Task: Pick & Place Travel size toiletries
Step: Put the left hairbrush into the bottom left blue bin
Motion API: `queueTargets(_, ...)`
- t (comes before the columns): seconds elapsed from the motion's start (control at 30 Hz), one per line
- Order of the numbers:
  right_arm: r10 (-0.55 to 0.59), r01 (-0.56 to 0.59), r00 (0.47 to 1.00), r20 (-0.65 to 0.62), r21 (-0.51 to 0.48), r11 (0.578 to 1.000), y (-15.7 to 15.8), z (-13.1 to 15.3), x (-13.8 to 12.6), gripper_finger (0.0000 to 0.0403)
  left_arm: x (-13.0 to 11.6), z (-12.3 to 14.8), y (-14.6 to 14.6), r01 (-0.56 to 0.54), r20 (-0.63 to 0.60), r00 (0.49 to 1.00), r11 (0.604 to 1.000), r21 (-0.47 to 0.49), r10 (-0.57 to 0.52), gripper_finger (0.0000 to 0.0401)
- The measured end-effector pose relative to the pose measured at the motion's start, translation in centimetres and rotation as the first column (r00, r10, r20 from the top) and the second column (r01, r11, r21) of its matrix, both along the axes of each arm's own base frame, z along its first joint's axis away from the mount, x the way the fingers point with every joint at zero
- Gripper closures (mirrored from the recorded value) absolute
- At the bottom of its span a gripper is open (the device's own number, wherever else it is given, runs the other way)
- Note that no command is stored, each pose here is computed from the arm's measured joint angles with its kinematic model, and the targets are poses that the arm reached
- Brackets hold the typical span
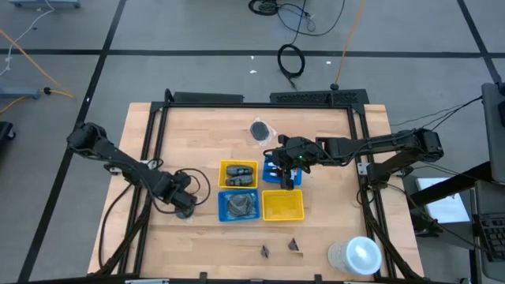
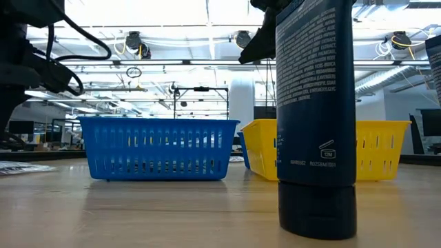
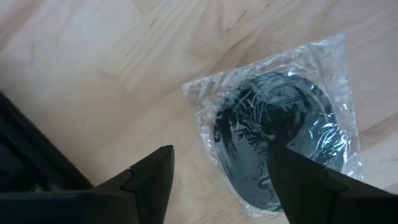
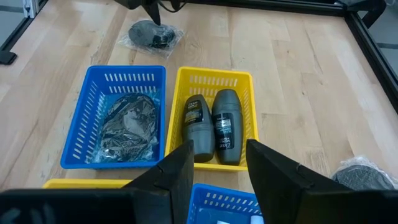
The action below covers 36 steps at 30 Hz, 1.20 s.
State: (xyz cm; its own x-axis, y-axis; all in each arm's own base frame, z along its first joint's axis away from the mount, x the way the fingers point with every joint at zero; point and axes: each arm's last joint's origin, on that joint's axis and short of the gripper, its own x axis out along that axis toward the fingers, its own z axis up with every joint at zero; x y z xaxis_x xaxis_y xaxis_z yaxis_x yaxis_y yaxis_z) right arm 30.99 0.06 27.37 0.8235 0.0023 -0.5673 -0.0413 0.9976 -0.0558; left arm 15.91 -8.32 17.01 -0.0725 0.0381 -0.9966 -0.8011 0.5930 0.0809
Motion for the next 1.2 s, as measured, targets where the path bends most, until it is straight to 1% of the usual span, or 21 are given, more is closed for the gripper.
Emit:
queueTargets(0.07,0.000,0.000,1.000,0.000,0.000,1.000,0.0,0.0,0.0,0.0261,0.1,-0.1,0.0,-0.004,0.008,1.000,1.000,-0.002,0.004,0.0141)
queueTargets(0.13,0.000,0.000,1.000,0.000,0.000,1.000,0.0,0.0,0.0,0.0261,0.2,-0.5,-0.1,0.001,0.043,0.999,1.000,-0.021,0.000,0.0138)
queueTargets(0.27,0.000,0.000,1.000,0.000,0.000,1.000,0.0,0.0,0.0,0.0261,0.6,-2.1,-0.4,0.027,0.137,0.991,0.994,-0.109,-0.011,0.0143)
queueTargets(0.33,0.000,0.000,1.000,0.000,0.000,1.000,0.0,0.0,0.0,0.0261,0.5,-2.7,-0.4,0.034,0.163,0.987,0.991,-0.131,-0.012,0.0148)
queueTargets(0.47,0.000,0.000,1.000,0.000,0.000,1.000,0.0,0.0,0.0,0.0261,0.0,-3.4,-0.1,0.010,0.141,0.990,0.992,-0.129,0.008,0.0159)
queueTargets(0.63,0.000,0.000,1.000,0.000,0.000,1.000,0.0,0.0,0.0,0.0261,-0.3,-3.7,0.0,0.011,0.134,0.991,0.992,-0.126,0.006,0.0178)
queueTargets(0.73,0.000,0.000,1.000,0.000,0.000,1.000,0.0,0.0,0.0,0.0261,-0.2,-3.7,0.0,0.025,0.140,0.990,0.992,-0.121,-0.007,0.0209)
queueTargets(0.97,0.002,-0.002,1.000,0.000,-0.003,1.000,0.0,0.0,0.0,0.0261,-0.4,-3.2,0.1,0.041,0.161,0.987,0.991,-0.127,-0.020,0.0305)
queueTargets(1.13,0.002,-0.002,1.000,0.001,-0.003,1.000,0.0,0.0,0.0,0.0261,-0.7,-2.2,0.4,0.053,0.218,0.976,0.987,-0.153,-0.019,0.0377)
queueTargets(1.2,0.002,-0.002,1.000,0.000,-0.003,1.000,0.0,0.0,0.0,0.0261,-0.8,-1.7,0.6,0.058,0.256,0.966,0.987,-0.149,-0.018,0.0395)
